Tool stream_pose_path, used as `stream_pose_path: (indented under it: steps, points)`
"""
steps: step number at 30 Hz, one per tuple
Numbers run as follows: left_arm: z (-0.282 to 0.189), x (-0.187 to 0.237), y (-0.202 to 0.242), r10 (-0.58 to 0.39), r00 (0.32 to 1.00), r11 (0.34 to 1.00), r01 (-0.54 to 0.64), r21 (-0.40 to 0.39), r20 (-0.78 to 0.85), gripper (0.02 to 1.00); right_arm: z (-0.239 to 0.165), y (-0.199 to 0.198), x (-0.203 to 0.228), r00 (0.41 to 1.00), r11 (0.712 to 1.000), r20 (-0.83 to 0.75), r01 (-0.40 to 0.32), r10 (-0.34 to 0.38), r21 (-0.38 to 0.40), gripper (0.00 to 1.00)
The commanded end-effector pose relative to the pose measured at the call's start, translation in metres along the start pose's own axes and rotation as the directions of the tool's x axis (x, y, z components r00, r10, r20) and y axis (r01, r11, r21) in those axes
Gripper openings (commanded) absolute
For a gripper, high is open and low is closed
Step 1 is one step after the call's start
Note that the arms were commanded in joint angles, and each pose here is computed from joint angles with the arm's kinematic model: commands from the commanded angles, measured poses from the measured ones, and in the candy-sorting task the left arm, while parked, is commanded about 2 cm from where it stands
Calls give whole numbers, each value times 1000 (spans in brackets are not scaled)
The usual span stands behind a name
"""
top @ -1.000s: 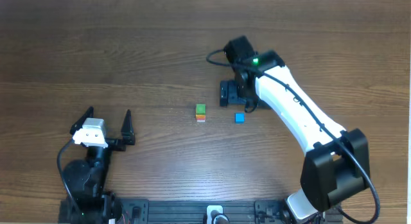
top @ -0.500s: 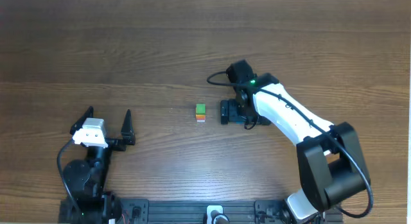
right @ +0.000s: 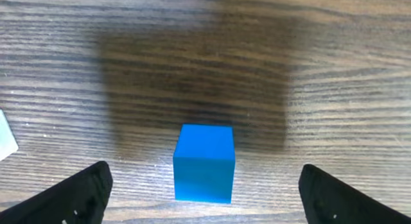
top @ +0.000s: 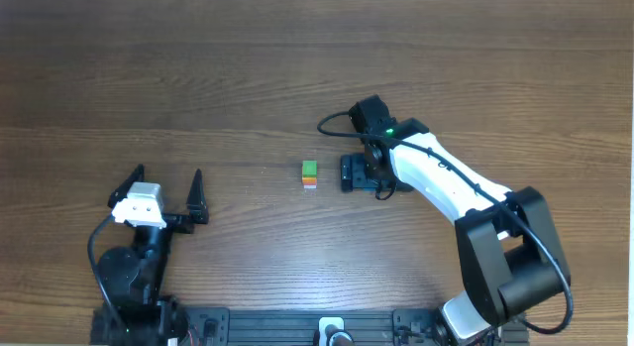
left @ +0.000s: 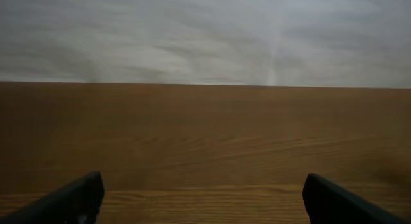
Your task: Stack Cubes
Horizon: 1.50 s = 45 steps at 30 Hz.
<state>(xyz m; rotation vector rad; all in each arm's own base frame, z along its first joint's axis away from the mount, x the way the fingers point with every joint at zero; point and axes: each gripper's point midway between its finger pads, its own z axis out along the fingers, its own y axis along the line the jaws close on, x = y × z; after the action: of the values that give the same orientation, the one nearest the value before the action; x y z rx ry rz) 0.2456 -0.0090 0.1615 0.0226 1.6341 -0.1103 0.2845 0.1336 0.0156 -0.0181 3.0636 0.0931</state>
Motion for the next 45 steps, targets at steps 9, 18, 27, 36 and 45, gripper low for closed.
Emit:
stream_pose_path:
  steps: [9,18,27,36,45]
  points:
    - [0,1,0,15,1000,1000,-15,5,3,1000,15,-4,2,1000,999,-16,15,-14,43,825]
    - [0,1,0,15,1000,1000,-15,5,3,1000,19,-4,3,1000,998,-24,20,-18,55,549]
    - [0,1,0,15,1000,1000,-15,6,3,1000,19,-2,3,1000,999,-20,15,-14,52,314]
    - [0,1,0,15,1000,1000,-15,6,3,1000,18,-1,1,1000,999,-14,15,-14,49,117]
    - [0,1,0,15,1000,1000,-15,6,3,1000,-63,23,-27,994,999,104,33,-32,-7,84]
